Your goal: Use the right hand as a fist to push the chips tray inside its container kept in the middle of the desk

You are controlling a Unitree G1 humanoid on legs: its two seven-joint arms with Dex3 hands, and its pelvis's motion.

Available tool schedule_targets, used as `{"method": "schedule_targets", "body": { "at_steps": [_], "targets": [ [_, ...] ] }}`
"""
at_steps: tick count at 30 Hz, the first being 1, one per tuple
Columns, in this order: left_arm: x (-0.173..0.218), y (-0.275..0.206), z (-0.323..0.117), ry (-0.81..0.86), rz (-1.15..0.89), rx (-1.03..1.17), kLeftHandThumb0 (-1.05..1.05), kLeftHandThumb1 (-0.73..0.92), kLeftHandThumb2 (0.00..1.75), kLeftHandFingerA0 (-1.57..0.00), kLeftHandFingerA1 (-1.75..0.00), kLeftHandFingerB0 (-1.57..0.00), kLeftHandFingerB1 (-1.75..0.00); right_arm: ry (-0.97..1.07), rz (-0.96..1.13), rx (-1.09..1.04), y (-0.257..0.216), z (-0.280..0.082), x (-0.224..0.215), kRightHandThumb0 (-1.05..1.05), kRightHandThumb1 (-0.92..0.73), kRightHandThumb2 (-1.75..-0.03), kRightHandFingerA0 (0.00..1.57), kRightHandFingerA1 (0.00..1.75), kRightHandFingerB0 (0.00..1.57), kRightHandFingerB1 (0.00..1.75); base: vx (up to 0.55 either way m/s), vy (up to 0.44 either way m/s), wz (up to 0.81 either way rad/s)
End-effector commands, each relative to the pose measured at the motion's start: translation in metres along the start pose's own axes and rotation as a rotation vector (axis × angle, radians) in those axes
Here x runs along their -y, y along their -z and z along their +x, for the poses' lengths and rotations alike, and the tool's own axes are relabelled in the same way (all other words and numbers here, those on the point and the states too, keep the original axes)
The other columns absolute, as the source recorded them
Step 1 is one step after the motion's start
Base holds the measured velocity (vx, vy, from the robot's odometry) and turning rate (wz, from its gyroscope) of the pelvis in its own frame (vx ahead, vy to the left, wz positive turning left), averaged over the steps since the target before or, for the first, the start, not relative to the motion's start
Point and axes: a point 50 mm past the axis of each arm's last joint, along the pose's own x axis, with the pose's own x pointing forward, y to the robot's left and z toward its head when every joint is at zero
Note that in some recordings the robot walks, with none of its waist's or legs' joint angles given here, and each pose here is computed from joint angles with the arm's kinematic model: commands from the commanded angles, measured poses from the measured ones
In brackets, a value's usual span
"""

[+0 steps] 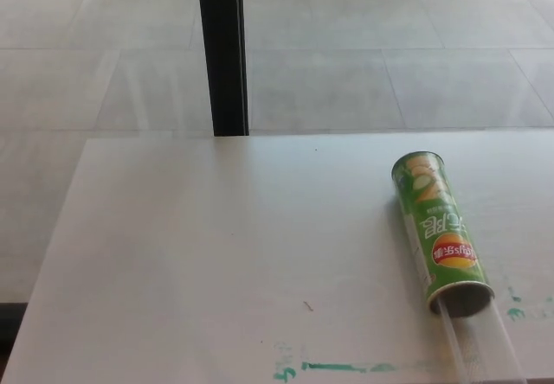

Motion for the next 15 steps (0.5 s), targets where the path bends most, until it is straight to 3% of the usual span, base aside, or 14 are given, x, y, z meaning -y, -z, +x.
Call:
{"method": "schedule_targets", "body": {
  "at_steps": [1, 2, 3, 4, 5, 8, 9, 10, 13, 15],
  "targets": [
    [-0.035, -0.01, 0.001, -0.116, -0.318, -0.029, -0.7, 0.92, 0.7, -0.5, -0.6, -0.43, -0.5, 0.344, 0.562, 0.126, -0.036, 0.006, 0.048, -0.7, -0.86, -0.69, 0.71, 1.37, 0.28, 0.77, 0.0, 0.0, 0.0],
    [-0.036, -0.01, 0.0, -0.119, -0.314, -0.031, -0.7, 0.92, 0.7, -0.5, -0.6, -0.43, -0.5, 0.346, 0.572, 0.124, -0.038, 0.006, 0.049, -0.7, -0.86, -0.69, 0.71, 1.37, 0.28, 0.77, 0.0, 0.0, 0.0],
    [-0.036, -0.009, 0.0, -0.121, -0.301, -0.033, -0.71, 0.92, 0.72, -0.48, -0.6, -0.38, -0.48, 0.371, 0.674, 0.161, -0.047, 0.007, 0.054, -0.63, -0.82, -0.65, 0.74, 1.33, 0.46, 0.81, 0.0, 0.0, 0.0],
    [-0.036, -0.009, 0.0, -0.122, -0.295, -0.034, -0.71, 0.92, 0.72, -0.48, -0.6, -0.38, -0.48, 0.382, 0.719, 0.176, -0.051, 0.008, 0.057, -0.63, -0.82, -0.65, 0.74, 1.33, 0.46, 0.81, 0.0, 0.0, 0.0],
    [-0.036, -0.008, 0.0, -0.118, -0.298, -0.035, -0.72, 0.92, 0.73, -0.47, -0.57, -0.32, -0.44, 0.387, 0.693, 0.218, -0.061, 0.008, 0.061, -0.66, -0.87, -0.66, 0.8, 1.13, 0.5, 0.69, 0.0, 0.0, 0.0],
    [-0.036, -0.005, 0.0, -0.116, -0.313, -0.045, -0.72, 0.92, 0.72, -0.48, -0.58, -0.33, -0.45, 0.392, 0.722, 0.318, -0.086, 0.007, 0.069, -0.67, -0.83, -0.64, 0.81, 1.12, 0.54, 0.73, 0.0, 0.0, 0.0],
    [-0.036, -0.005, 0.0, -0.117, -0.302, -0.045, -0.73, 0.92, 0.73, -0.47, -0.58, -0.37, -0.47, 0.376, 0.788, 0.384, -0.101, 0.005, 0.068, -0.69, -0.78, -0.64, 0.9, 1.21, 0.59, 0.69, 0.0, 0.0, 0.0],
    [-0.036, -0.005, 0.0, -0.122, -0.319, -0.047, -0.71, 0.92, 0.69, -0.51, -0.66, -0.39, -0.49, 0.373, 0.805, 0.439, -0.113, 0.002, 0.069, -0.71, -0.79, -0.64, 0.98, 1.13, 0.66, 0.74, 0.0, 0.0, 0.0],
    [-0.035, -0.003, 0.0, -0.13, -0.344, -0.058, -0.72, 0.92, 0.7, -0.5, -0.66, -0.38, -0.49, 0.354, 0.82, 0.518, -0.134, -0.004, 0.068, -0.73, -0.78, -0.63, 1.0, 1.1, 0.62, 0.69, 0.0, 0.0, 0.0],
    [-0.034, -0.001, -0.001, -0.125, -0.359, -0.054, -0.72, 0.92, 0.7, -0.46, -0.63, -0.41, -0.54, 0.298, 0.794, 0.698, -0.169, -0.022, 0.064, -0.71, -0.81, -0.65, 0.97, 1.0, 0.63, 0.6, 0.0, 0.0, 0.0]
  ]
}}
